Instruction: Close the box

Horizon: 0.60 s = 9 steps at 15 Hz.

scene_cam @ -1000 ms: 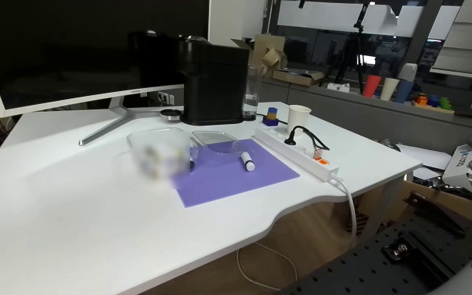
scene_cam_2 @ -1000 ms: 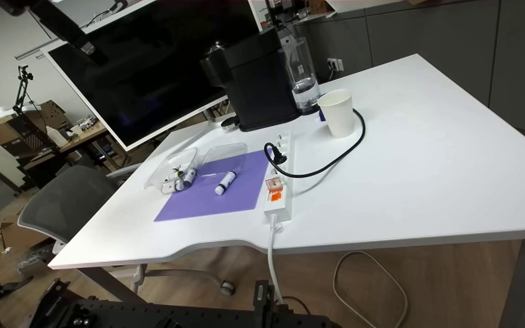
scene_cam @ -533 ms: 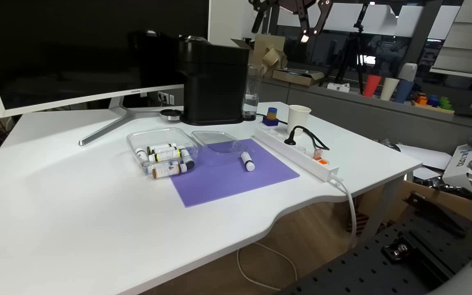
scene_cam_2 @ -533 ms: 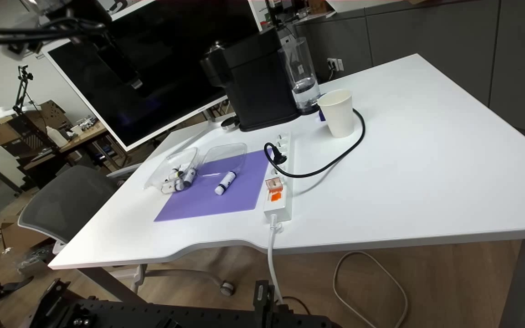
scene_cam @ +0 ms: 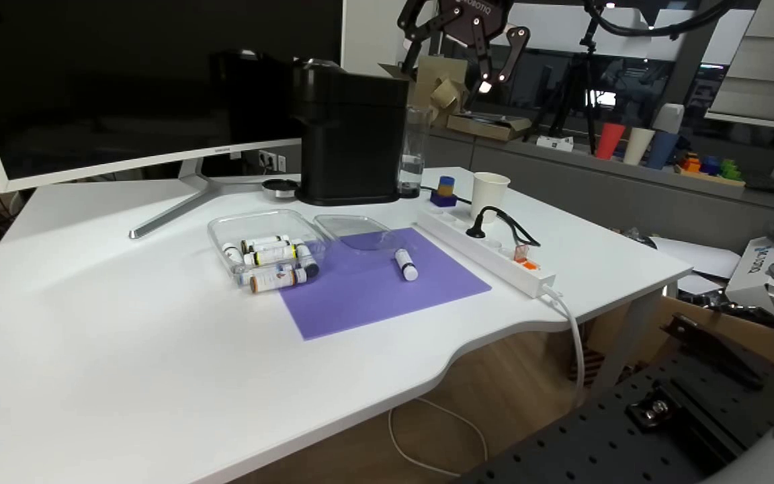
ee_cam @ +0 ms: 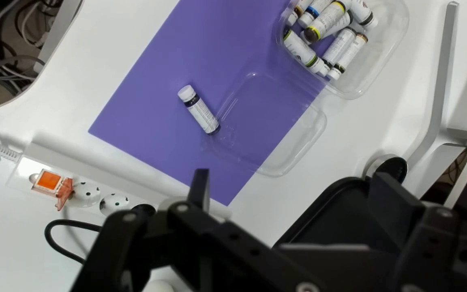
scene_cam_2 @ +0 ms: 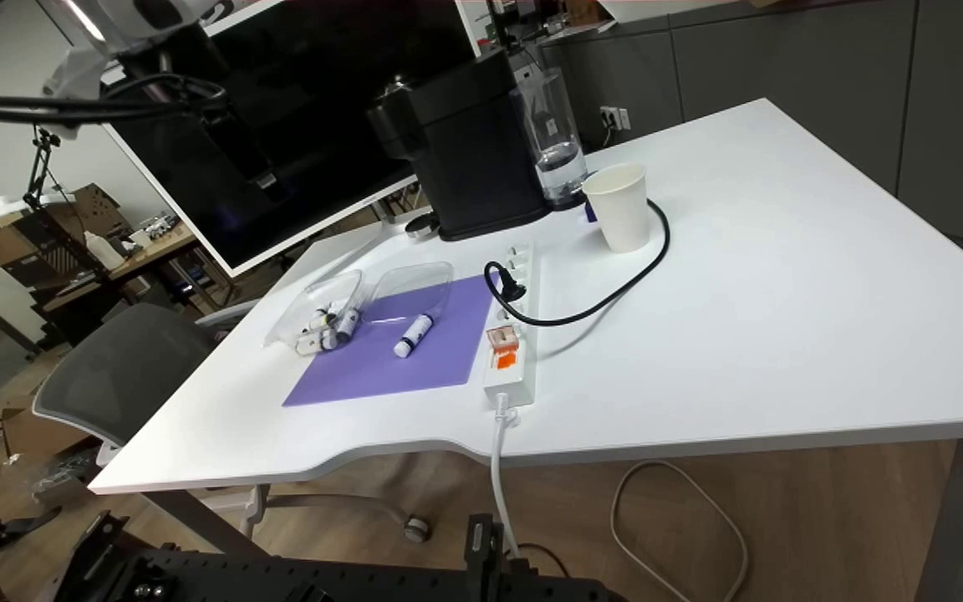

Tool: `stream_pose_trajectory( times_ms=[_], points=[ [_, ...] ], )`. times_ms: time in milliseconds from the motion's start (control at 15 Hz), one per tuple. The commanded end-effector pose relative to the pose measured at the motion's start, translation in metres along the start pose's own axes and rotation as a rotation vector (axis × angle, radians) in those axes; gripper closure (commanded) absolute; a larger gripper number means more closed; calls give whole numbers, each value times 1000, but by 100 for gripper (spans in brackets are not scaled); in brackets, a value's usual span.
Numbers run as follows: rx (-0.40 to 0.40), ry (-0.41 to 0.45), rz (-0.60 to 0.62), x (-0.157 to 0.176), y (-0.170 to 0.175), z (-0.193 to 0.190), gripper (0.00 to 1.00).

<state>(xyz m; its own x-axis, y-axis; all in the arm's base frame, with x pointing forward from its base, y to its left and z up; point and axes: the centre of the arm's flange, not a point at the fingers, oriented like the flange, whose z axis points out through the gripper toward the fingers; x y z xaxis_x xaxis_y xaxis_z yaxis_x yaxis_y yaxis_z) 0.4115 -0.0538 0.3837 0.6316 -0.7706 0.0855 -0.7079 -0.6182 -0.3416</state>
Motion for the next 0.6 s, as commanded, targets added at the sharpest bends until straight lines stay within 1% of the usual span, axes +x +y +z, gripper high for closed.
stream_pose_trajectory(
  times_ms=[0,200,333,467,533],
  points=[
    [15,52,102,10,0,15,0],
    [52,84,222,33,5,39,0],
    [78,84,313,47,9,57,0],
    [94,60,399,59,12,76,0],
    [95,33,442,65,12,87,0]
  ],
)
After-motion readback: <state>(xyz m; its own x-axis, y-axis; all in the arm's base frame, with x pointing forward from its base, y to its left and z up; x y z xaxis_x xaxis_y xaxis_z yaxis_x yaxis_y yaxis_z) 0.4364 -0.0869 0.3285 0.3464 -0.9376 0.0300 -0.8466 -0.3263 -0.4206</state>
